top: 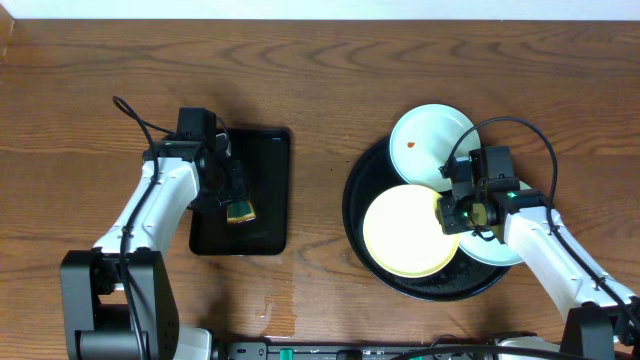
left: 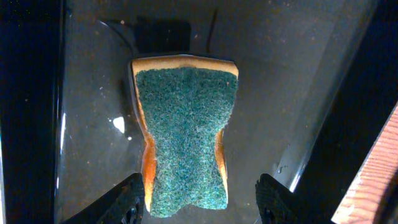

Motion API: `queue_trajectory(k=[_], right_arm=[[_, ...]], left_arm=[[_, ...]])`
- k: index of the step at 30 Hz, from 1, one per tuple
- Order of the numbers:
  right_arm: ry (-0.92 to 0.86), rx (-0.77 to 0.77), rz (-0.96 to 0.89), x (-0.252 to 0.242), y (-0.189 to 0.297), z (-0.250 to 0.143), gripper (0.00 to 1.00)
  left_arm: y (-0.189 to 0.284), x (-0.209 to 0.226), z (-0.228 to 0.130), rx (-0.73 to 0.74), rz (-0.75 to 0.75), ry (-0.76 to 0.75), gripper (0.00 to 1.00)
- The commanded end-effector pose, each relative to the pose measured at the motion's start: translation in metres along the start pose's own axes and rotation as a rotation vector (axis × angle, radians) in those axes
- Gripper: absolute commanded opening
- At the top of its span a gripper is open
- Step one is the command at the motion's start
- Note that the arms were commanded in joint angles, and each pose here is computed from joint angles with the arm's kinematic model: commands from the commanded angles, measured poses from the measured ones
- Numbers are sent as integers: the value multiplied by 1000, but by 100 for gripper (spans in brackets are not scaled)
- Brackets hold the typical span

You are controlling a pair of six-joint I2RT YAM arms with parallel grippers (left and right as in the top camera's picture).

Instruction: Clean dirty plates on tray and stack at the side

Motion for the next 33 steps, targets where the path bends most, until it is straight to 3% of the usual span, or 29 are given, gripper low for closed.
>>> queue_trajectory(k=[1, 3, 8, 15, 18, 19, 21, 22, 27, 33], right_arm=[[-16, 24, 6, 0, -3, -7, 34], [-17, 28, 5, -1, -4, -9, 34], [-34, 36, 4, -1, -4, -11, 24], [-56, 65, -2, -3, -5, -19, 1], [-57, 69, -2, -3, -5, -20, 4], [-56, 66, -2, -3, -5, -19, 12], [-52, 45, 1, -2, -5, -15, 39], [-49, 30, 4, -1, -5, -11, 42], [-31, -77, 28, 3, -4, 15, 43], [-21, -116, 54, 8, -4, 24, 34]], left_arm=[[1, 4, -2, 1, 14, -6, 59], [1, 4, -2, 0, 14, -6, 59], [1, 4, -2, 1, 14, -6, 59], [1, 4, -2, 0, 14, -6, 59], [1, 4, -2, 1, 14, -6, 59], [1, 4, -2, 1, 14, -6, 59], [1, 4, -2, 0, 14, -6, 59], [1, 4, -2, 0, 14, -6, 59], [1, 4, -2, 1, 14, -6, 59], [1, 4, -2, 1, 14, -6, 59]])
Point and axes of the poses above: each gripper's point midway between its finger pads, its own y axis back along the fingers, its own x axis along the line the jaws close on, z = x × y, the point moved 1 cm from there along y, back along the fingers, and after that the axes turned 11 degrees about -y, right-handed, at the moved point
